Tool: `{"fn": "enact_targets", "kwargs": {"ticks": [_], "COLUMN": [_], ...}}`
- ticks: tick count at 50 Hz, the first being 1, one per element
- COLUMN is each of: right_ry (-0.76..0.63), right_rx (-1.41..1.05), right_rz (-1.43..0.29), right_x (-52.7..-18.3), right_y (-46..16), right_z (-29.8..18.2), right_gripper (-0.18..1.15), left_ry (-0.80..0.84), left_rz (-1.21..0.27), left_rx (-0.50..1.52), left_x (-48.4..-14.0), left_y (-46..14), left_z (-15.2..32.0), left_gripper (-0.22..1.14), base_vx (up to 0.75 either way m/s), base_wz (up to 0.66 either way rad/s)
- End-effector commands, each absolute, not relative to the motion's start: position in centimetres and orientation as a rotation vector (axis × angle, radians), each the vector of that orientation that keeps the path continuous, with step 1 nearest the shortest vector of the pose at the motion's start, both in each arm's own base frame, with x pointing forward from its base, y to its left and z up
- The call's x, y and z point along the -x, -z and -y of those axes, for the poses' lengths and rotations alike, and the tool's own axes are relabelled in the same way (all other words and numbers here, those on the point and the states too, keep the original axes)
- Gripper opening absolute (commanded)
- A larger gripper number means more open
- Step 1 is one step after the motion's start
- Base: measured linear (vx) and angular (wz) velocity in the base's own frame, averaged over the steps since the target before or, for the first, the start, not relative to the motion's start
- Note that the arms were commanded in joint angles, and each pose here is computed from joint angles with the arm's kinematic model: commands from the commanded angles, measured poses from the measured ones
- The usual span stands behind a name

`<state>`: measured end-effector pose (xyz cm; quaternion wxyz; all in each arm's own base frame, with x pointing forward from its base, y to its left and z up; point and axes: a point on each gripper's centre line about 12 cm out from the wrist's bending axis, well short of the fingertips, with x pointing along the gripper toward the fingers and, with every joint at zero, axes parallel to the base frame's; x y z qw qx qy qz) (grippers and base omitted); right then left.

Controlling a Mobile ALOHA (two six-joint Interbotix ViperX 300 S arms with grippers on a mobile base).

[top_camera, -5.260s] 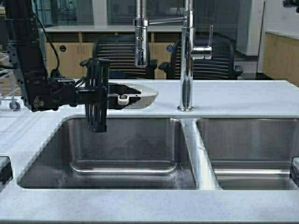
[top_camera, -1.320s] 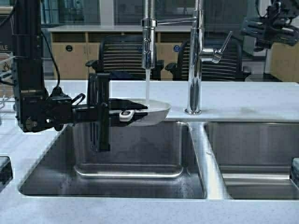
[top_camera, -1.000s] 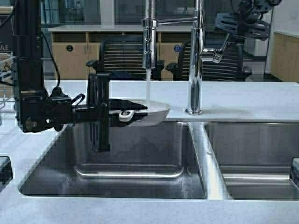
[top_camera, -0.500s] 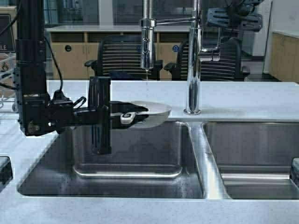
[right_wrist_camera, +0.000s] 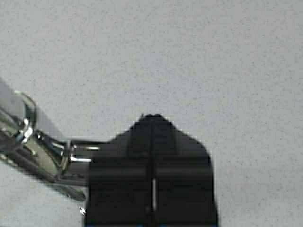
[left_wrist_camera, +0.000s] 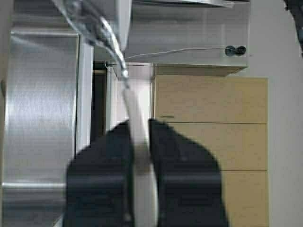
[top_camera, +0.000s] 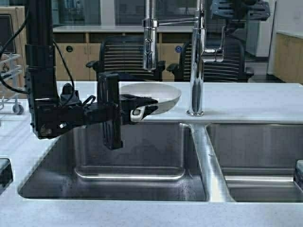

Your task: Wash the pan

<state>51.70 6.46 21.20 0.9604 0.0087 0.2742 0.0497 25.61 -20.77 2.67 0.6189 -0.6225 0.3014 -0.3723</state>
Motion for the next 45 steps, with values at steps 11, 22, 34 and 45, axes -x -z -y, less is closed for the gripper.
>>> {"fn": "enact_targets", "kwargs": {"ticks": [11,22,34,45], "right_ry": [-0.013,0.002,0.015,-0.012], "right_rx": [-0.051,-0.108,-0.154,-0.156], "right_rz": [-0.467,-0.45,-0.486,-0.462], "right_x": [-46.3,-42.8,-39.4,-37.4], "right_y": [-24.6,-24.6,-24.0,-25.6], "right_z": [-1.3,-1.1,-1.0,-1.9], "right_gripper": [0.05,0.05,0.05,0.05], "left_ry": [0.832,0.583,0.403,0.332], "left_rz": [-0.528,-0.727,-0.975,-1.219], "left_rx": [1.31,1.23,1.219,1.031], "left_x": [-26.3,-24.6,-22.9,-21.4], "left_y": [-4.0,-2.7,-1.6,0.6], "left_z": [22.0,20.5,19.9,20.1], "left_gripper": [0.02,0.02,0.02,0.02], "base_vx": [0.0,0.0,0.0,0.0], "base_wz": [0.0,0.0,0.0,0.0]}}
